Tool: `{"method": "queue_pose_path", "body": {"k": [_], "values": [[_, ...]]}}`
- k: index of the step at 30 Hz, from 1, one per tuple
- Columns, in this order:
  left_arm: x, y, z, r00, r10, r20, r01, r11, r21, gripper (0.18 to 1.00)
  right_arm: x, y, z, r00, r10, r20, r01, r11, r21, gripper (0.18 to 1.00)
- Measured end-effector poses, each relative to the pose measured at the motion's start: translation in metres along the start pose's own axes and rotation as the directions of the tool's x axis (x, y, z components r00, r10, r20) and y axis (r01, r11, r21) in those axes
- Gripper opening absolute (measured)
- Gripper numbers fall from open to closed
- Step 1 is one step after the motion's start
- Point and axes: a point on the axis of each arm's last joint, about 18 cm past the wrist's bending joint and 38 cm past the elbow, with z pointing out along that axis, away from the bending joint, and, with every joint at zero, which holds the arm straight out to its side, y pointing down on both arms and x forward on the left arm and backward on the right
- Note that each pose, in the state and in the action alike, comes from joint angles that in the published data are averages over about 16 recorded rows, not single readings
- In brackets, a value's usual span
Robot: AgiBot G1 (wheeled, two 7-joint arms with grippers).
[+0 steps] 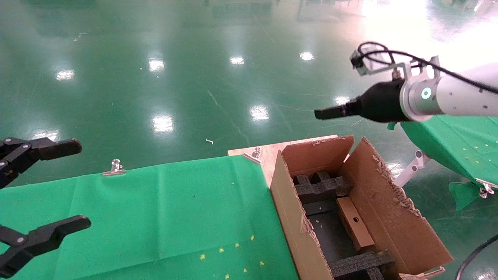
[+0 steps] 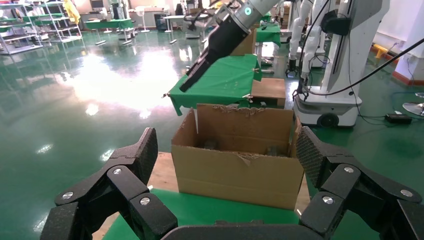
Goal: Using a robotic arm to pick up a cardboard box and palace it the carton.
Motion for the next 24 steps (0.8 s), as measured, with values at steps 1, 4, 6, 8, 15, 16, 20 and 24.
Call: {"method": "queue_pose_path", "body": {"k": [1, 4, 6, 8, 15, 16, 20, 24], "values": [[0.000, 0.000, 0.000, 1.000, 0.000, 0.000, 0.000, 1.000, 0.000, 1.001, -0.001, -0.002, -0.001, 1.000, -0.001, 0.004, 0.001, 1.000, 0.004, 0.995], [0.000, 0.000, 0.000, 1.000, 0.000, 0.000, 0.000, 1.000, 0.000, 1.001, -0.003, -0.005, -0.003, 1.000, -0.003, 0.014, 0.003, 1.000, 0.010, 1.000], [0.000, 0.000, 0.000, 1.000, 0.000, 0.000, 0.000, 1.000, 0.000, 1.001, -0.005, -0.005, -0.003, 1.000, -0.004, 0.022, 0.004, 1.000, 0.007, 1.000], [0.000, 0.000, 0.000, 1.000, 0.000, 0.000, 0.000, 1.000, 0.000, 1.001, -0.007, -0.002, -0.001, 0.999, -0.008, 0.032, 0.008, 1.000, -0.002, 1.001], [0.000, 0.000, 0.000, 1.000, 0.000, 0.000, 0.000, 1.000, 0.000, 1.001, -0.023, 0.008, 0.006, 0.993, -0.041, 0.108, 0.046, 0.998, -0.038, 1.001], [0.000, 0.000, 0.000, 1.000, 0.000, 0.000, 0.000, 1.000, 0.000, 1.001, -0.027, 0.009, 0.006, 0.991, -0.048, 0.126, 0.054, 0.998, -0.041, 1.001], [0.000, 0.000, 0.000, 1.000, 0.000, 0.000, 0.000, 1.000, 0.000, 1.001, -0.043, 0.015, 0.008, 0.975, -0.079, 0.208, 0.092, 0.994, -0.053, 1.001], [0.000, 0.000, 0.000, 1.000, 0.000, 0.000, 0.000, 1.000, 0.000, 1.001, -0.060, 0.021, 0.009, 0.949, -0.110, 0.296, 0.131, 0.990, -0.053, 1.001]]}}
